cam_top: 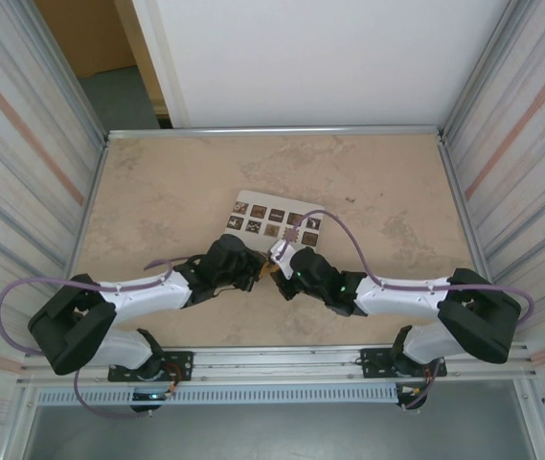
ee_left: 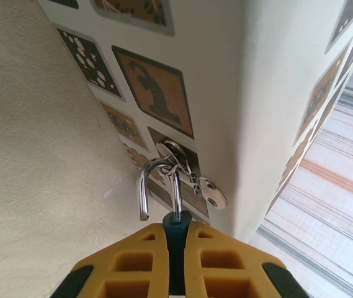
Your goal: Unlock the padlock with the key
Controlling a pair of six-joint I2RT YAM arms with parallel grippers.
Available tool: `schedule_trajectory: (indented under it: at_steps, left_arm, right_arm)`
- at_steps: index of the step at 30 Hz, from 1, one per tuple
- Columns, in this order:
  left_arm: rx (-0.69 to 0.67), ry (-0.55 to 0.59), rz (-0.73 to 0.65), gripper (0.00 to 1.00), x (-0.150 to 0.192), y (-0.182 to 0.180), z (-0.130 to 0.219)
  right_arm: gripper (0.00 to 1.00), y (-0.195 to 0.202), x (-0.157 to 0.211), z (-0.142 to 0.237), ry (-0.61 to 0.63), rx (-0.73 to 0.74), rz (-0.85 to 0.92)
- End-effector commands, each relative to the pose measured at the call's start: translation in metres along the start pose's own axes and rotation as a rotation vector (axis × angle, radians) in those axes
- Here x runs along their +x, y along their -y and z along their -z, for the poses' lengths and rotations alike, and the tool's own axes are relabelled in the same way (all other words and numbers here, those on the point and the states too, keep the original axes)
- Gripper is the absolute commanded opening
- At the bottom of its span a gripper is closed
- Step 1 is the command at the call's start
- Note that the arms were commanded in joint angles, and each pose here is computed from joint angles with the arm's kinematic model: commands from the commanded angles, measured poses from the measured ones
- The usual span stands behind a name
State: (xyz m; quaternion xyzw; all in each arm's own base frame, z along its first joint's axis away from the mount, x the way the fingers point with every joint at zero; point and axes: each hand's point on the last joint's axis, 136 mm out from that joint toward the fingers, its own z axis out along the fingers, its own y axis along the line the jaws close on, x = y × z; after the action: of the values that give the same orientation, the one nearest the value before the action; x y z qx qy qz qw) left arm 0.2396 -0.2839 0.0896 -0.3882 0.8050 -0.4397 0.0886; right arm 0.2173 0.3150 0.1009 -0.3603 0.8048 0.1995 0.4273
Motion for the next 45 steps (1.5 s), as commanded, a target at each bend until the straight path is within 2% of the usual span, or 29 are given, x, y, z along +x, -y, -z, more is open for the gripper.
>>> schedule_trajectory:
  at_steps: [1,10,27,37,38,40,43,45]
  left_arm:
    - [0.125,-0.131,-0.021,0.00,0.032,0.035,0.005]
    - [0.116,-0.120,-0.024,0.00,0.030,0.030,0.004]
    - [0.043,-0.085,-0.057,0.00,0.051,0.000,-0.020]
    - [0.008,-0.108,-0.058,0.00,0.060,-0.016,-0.039]
    - [0.006,-0.105,-0.060,0.03,0.059,-0.017,-0.040]
    - [0.007,-0.097,-0.074,0.17,0.058,-0.016,-0.039]
    - [0.000,-0.075,-0.094,0.32,0.054,-0.015,-0.034]
    - [-0.012,-0.051,-0.114,0.40,0.050,-0.015,-0.028]
  right_arm:
    - [0.06,0.005,-0.024,-0.005,0.060,0.010,-0.139]
    - [0.06,0.015,-0.012,-0.004,0.003,0.040,-0.107]
    - [0.06,0.032,0.052,-0.004,-0.128,0.009,-0.210]
    - [0.06,0.040,0.064,-0.001,-0.093,-0.002,-0.270]
    - [0.06,0.040,0.064,-0.001,-0.092,-0.006,-0.274]
    - [0.06,0.041,0.063,0.000,-0.079,-0.018,-0.284]
    - [0.05,0.042,0.062,0.002,-0.072,-0.036,-0.298]
    - [0.05,0.043,0.063,0.003,-0.069,-0.047,-0.311]
